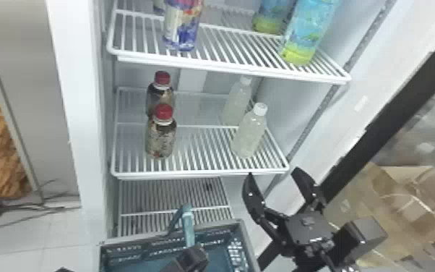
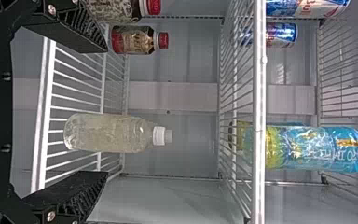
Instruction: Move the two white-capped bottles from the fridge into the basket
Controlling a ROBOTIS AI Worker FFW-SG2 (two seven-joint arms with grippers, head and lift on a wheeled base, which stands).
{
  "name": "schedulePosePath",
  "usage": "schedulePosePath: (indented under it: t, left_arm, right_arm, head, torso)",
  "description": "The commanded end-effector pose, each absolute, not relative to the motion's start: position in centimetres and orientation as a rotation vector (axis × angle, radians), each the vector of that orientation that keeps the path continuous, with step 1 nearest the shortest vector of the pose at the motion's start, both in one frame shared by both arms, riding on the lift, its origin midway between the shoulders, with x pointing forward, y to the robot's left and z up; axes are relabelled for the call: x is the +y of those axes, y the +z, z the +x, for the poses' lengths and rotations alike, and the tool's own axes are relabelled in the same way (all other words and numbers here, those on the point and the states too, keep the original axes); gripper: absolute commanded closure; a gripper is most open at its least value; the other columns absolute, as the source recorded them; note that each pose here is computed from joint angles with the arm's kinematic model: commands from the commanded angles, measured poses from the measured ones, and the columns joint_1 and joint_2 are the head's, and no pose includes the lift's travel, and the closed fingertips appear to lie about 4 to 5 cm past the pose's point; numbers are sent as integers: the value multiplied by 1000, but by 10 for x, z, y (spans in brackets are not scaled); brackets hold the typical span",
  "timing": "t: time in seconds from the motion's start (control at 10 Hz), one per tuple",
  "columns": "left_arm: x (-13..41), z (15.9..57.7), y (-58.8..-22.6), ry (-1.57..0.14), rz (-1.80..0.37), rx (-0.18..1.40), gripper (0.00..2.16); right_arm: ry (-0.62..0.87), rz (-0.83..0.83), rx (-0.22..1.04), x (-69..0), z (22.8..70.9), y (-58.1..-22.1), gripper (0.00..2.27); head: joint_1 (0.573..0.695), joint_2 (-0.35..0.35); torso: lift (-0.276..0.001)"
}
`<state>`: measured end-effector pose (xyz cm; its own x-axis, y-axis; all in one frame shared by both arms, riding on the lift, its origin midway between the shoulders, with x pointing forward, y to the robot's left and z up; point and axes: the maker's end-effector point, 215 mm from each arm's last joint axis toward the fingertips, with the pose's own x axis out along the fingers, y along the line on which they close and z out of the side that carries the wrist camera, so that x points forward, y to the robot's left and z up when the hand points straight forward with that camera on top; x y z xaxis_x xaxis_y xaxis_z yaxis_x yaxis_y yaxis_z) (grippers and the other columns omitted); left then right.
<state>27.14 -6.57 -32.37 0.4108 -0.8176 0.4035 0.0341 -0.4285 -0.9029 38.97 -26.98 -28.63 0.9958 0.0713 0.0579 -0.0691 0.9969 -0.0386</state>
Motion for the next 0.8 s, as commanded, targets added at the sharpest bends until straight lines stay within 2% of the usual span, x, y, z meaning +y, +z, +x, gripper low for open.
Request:
schedulePosePath:
  t: [0.0, 0.7]
  left_arm:
    - [-66, 272, -323, -1151, -1737, 683, 1119]
    - [-65, 273, -323, -1144, -1742, 678, 1119]
  right_arm:
    - [69, -34, -55, -270, 390, -289, 107]
    - [67, -32, -51, -272, 392, -292, 107]
  head:
    - [695, -350]
    - [695, -350]
  torso:
    - [-260]
    - [-260]
